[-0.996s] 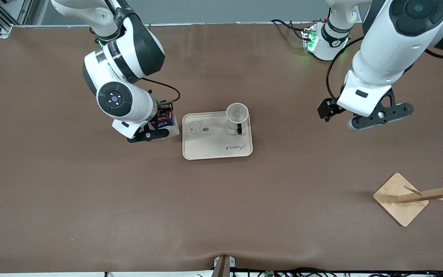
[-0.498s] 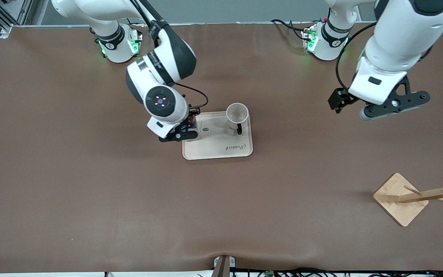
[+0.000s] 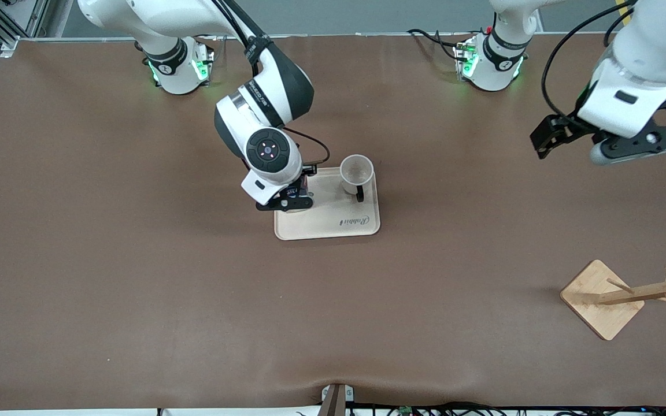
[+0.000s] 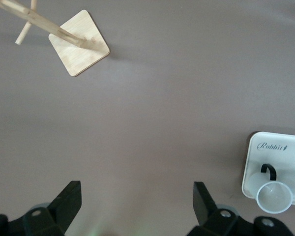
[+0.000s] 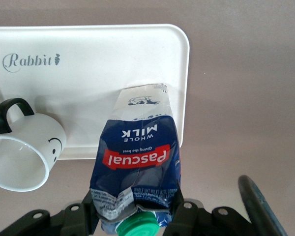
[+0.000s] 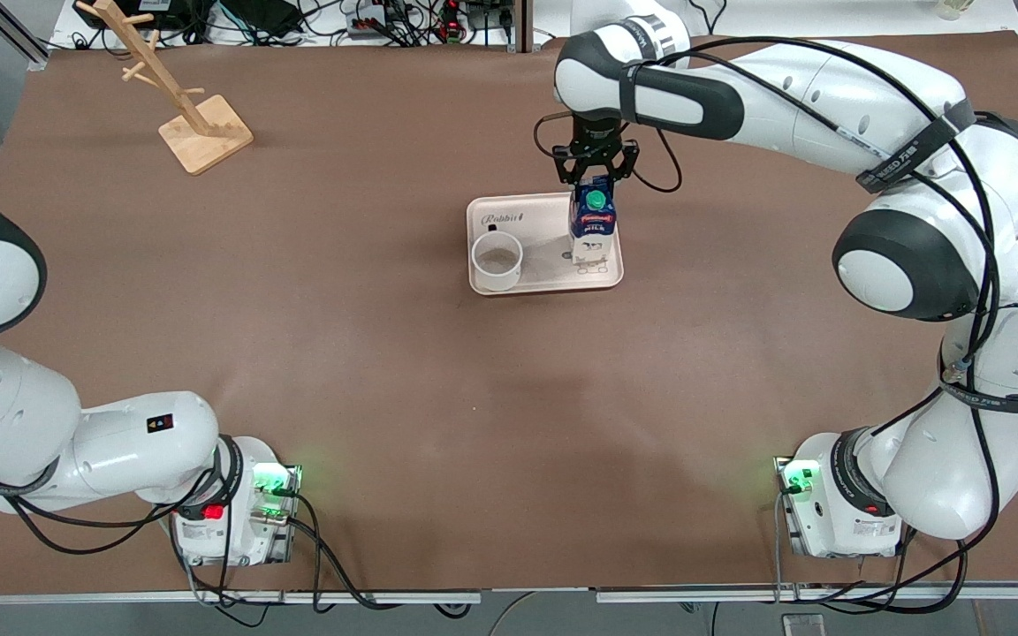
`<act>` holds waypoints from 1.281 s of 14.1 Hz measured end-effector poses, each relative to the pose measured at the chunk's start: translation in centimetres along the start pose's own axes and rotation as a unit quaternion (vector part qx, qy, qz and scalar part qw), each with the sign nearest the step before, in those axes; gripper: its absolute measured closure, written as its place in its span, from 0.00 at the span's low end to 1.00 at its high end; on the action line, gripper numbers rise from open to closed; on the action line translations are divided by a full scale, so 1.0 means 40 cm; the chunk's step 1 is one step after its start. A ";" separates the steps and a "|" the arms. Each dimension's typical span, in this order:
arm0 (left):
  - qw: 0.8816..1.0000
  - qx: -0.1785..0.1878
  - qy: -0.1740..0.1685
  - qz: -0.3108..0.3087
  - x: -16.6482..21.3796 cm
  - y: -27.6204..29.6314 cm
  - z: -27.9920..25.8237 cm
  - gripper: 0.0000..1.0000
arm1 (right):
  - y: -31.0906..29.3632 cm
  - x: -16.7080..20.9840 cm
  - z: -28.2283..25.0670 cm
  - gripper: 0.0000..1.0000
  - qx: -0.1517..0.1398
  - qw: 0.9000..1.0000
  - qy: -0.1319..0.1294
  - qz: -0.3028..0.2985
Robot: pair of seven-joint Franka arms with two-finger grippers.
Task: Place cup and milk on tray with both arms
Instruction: 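Lower the milk carton onto the tray beside the mug and release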
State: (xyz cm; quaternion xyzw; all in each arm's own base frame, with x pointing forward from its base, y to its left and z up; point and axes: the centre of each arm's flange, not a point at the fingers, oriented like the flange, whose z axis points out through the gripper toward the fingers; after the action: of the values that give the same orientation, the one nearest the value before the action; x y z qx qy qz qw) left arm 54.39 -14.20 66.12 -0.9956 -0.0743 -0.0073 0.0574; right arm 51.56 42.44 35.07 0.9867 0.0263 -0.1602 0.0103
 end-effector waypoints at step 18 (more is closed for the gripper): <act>0.999 -0.042 -0.006 -0.006 -0.053 -0.176 -0.001 0.00 | 0.107 0.035 -0.213 0.00 -0.001 0.999 -0.004 0.033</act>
State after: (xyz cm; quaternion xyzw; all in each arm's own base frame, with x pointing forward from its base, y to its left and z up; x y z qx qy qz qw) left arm 51.23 -7.62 66.91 -0.9967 -0.0800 -0.0045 0.0150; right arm 55.82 38.49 42.74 0.9864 -0.0063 -0.1636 0.0166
